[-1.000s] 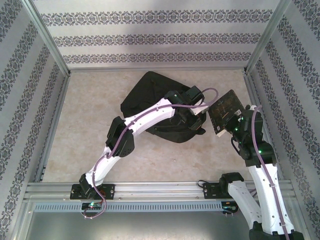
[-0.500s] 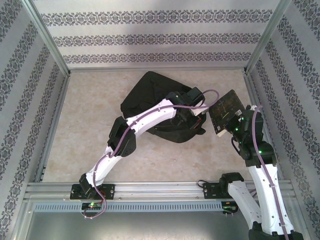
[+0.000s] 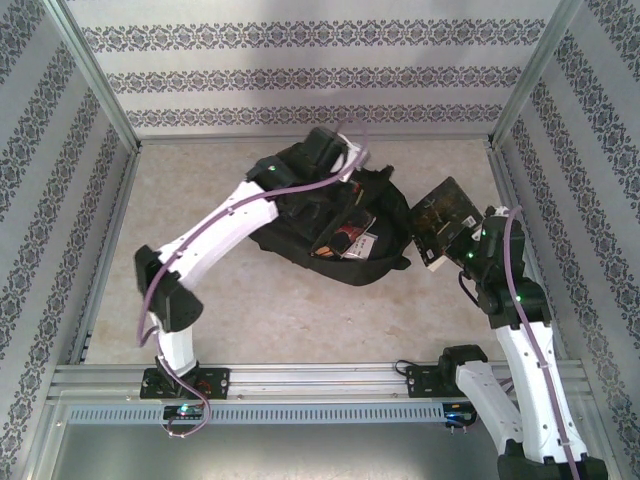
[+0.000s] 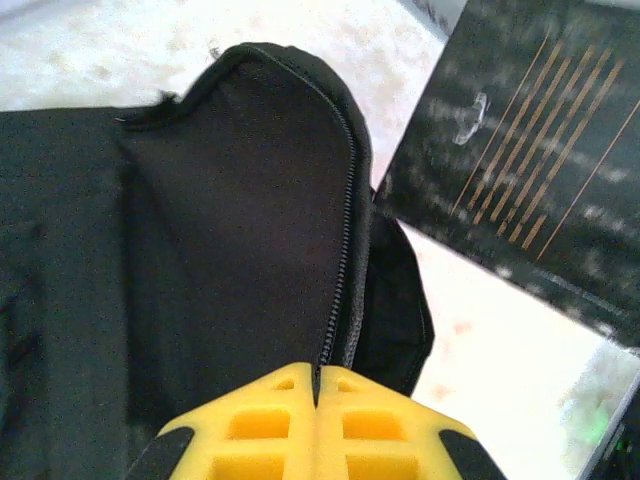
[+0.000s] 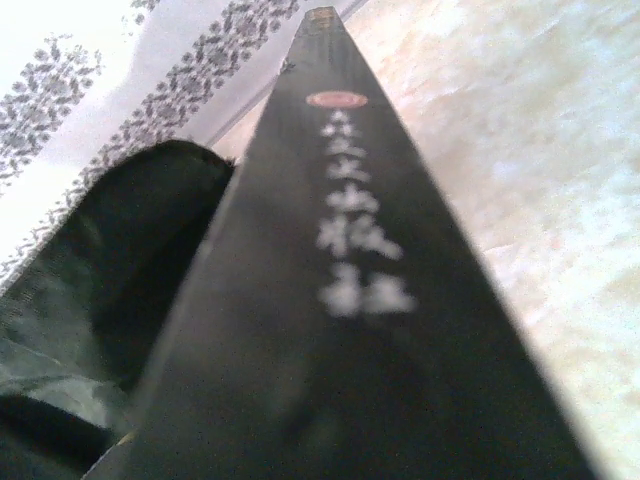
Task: Pack books, pencil case, and school supplies into a backpack
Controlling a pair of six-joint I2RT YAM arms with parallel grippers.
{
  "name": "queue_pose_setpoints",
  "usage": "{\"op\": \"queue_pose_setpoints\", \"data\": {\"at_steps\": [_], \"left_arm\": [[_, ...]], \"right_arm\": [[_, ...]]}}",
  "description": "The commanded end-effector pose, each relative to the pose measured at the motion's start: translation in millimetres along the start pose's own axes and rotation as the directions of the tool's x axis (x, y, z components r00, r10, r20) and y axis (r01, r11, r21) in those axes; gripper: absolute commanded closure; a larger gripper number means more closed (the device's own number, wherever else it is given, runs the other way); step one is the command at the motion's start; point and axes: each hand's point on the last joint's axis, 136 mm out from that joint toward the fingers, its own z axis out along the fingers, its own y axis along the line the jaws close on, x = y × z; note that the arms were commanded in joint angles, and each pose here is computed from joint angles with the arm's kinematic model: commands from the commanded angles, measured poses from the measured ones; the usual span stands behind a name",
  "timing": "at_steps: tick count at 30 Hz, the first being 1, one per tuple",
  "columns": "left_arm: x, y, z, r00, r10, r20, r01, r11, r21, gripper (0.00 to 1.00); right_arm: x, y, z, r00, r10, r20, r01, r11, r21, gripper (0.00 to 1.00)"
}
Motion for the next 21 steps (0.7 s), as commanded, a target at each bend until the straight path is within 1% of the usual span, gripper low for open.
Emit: {"op": "queue_pose_setpoints", "data": {"at_steps": [1, 3, 5, 7, 8, 10, 14, 18, 21], "left_arm": [[-9, 15, 0, 0.992, -0.097, 0.081, 0.097, 0.995, -0.001, 1.0], [-7, 19, -2, 0.99, -0.111, 0.085, 0.111, 0.994, 0.002, 1.0], [-5, 23, -5, 0.988, -0.123, 0.088, 0.124, 0.992, -0.001, 1.0], [-5, 25, -8, 0.986, -0.131, 0.099, 0.132, 0.991, -0.007, 1.0], [-7, 32, -17, 0.98, -0.15, 0.127, 0.153, 0.988, -0.017, 1.0], [-10, 40, -28, 0.97, -0.18, 0.162, 0.185, 0.982, -0.021, 1.0], [-22, 53, -54, 0.944, -0.22, 0.246, 0.232, 0.973, -0.021, 1.0], [-30, 62, -78, 0.919, -0.24, 0.312, 0.263, 0.964, -0.034, 1.0], [-33, 69, -92, 0.905, -0.245, 0.347, 0.28, 0.959, -0.051, 1.0]], "right_arm": [[-13, 53, 0, 0.999, 0.028, -0.022, -0.032, 0.972, -0.234, 1.0], [-5, 66, 5, 0.995, 0.032, -0.092, -0.058, 0.953, -0.297, 1.0], [-1, 78, 7, 0.991, 0.027, -0.134, -0.073, 0.935, -0.347, 1.0], [3, 89, 7, 0.987, 0.017, -0.158, -0.078, 0.917, -0.391, 1.0], [5, 93, 7, 0.986, 0.015, -0.167, -0.082, 0.912, -0.401, 1.0], [10, 97, 11, 0.978, 0.027, -0.205, -0.112, 0.903, -0.415, 1.0], [20, 102, 23, 0.954, 0.099, -0.282, -0.22, 0.871, -0.439, 1.0], [35, 93, 42, 0.927, 0.152, -0.343, -0.291, 0.869, -0.401, 1.0], [45, 83, 53, 0.921, 0.163, -0.354, -0.3, 0.876, -0.378, 1.0]]}}
